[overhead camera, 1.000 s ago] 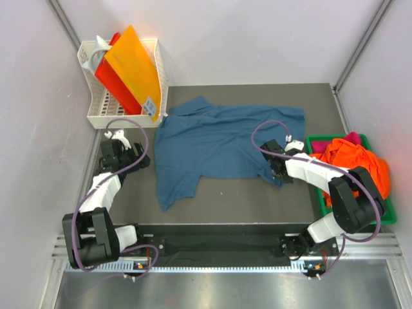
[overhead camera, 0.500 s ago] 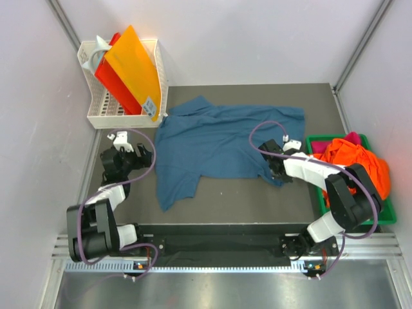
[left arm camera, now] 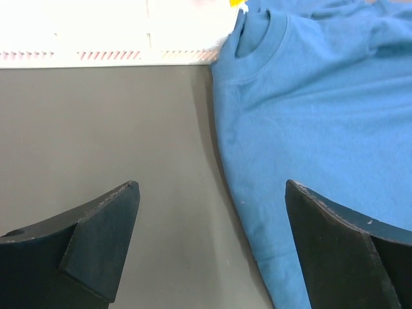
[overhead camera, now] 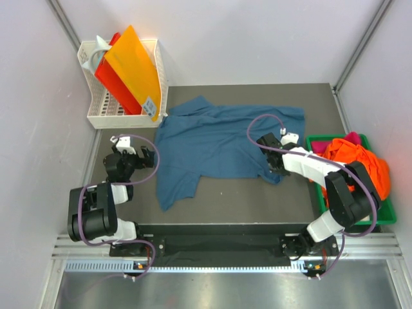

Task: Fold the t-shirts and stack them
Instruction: Flatten out the tshirt

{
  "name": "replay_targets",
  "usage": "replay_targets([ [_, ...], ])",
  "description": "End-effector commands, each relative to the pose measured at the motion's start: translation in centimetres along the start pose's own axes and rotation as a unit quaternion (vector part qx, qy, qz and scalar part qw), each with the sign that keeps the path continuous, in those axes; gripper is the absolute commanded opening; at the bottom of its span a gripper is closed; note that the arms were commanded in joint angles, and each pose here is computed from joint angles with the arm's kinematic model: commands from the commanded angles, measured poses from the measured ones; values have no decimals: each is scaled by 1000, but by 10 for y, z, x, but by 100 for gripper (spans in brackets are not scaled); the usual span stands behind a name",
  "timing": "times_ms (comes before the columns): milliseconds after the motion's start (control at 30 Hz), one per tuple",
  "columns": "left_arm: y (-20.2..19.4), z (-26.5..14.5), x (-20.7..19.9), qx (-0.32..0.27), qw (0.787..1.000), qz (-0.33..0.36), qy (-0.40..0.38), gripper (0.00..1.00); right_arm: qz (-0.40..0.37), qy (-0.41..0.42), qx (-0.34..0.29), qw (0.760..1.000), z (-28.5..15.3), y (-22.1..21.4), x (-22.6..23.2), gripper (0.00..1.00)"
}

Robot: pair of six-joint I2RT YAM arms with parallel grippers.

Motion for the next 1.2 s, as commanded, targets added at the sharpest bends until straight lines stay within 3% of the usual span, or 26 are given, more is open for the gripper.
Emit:
replay_targets([
  [0,17,-13,-5,-77,997,31,9,99,6,5,-23,1000,-7,13,7,0],
  [233,17,-16,-3,-72,996,51,15,99,10,-4,-8,1000,-2,2,3,0],
  [467,16,1,12,-43,997,-27,65,99,16,-9,-9,1000,-3,0,-2,0],
  [633,16,2,-6,-69,998,3,-5,99,23,-2,-9,1000,-5,1,-1,0],
  [933,2,8,-21,-72,996,43,6,99,22,-6,-12,1000,-4,0,-3,0],
  [1033,1,9,-19,-104,993,49,12,99,21,-6,-11,1000,-4,-1,-4,0],
  [1067,-8,9,-23,-73,996,45,-5,99,21,-5,-11,1000,-5,-1,-4,0],
  [1167,0,16,-21,-64,997,46,-5,99,19,-3,-13,1000,-5,0,-4,0],
])
Point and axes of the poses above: each gripper's point midway between its finger pads, its own z axis out along the fingers, its own x axis along the line the jaws close on, y = z × x, the point moved 7 cm from there along -z, back along the fingers, and after that the axes turned 6 degrees about z, right-handed, at the moved point
